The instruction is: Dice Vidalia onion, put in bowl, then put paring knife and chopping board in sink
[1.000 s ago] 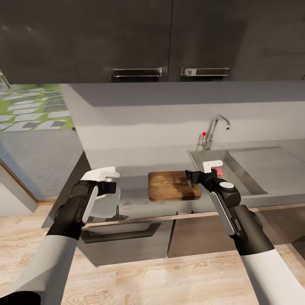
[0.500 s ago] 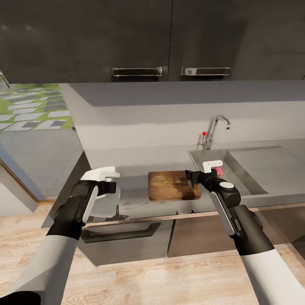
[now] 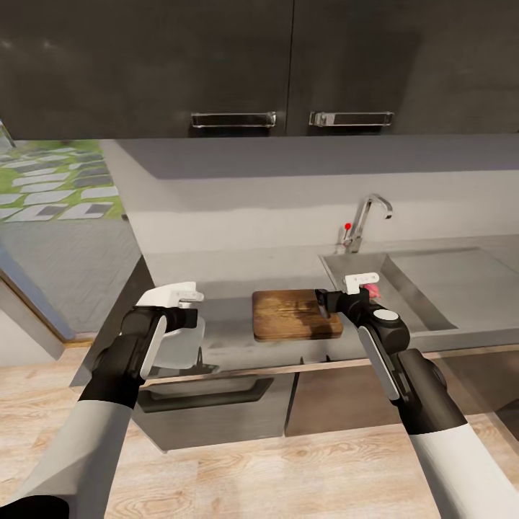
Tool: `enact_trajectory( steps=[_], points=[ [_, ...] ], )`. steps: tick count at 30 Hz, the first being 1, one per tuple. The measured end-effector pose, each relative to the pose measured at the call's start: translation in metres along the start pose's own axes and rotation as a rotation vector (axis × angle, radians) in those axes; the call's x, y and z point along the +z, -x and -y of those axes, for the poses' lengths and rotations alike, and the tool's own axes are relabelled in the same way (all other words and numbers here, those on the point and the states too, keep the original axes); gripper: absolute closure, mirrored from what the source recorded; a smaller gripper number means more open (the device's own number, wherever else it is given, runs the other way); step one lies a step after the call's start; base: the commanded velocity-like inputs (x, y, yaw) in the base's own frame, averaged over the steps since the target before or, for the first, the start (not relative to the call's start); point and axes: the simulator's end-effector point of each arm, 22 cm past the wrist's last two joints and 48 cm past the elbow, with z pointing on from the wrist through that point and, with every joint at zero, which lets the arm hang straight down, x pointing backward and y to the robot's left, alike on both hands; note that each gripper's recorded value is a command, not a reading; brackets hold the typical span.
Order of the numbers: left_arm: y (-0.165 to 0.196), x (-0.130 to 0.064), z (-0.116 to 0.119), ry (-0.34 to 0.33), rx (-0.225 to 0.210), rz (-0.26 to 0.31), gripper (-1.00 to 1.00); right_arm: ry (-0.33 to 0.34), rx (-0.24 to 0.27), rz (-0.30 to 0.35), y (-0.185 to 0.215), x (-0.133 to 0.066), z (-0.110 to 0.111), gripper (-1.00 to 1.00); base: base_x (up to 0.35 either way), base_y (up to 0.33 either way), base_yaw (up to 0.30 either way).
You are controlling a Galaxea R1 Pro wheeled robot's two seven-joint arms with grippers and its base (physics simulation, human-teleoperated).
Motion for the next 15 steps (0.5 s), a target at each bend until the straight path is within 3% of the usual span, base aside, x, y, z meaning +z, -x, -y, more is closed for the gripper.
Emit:
enact_trajectory(
  steps=[15],
  points=[
    [0.0001,0.0001,-0.0001,0.000,0.000,0.000,1.00,0.000,0.000,0.000,-0.0001,0.0001,0.0000,-1.00,0.000,0.000,0.000]
  ],
)
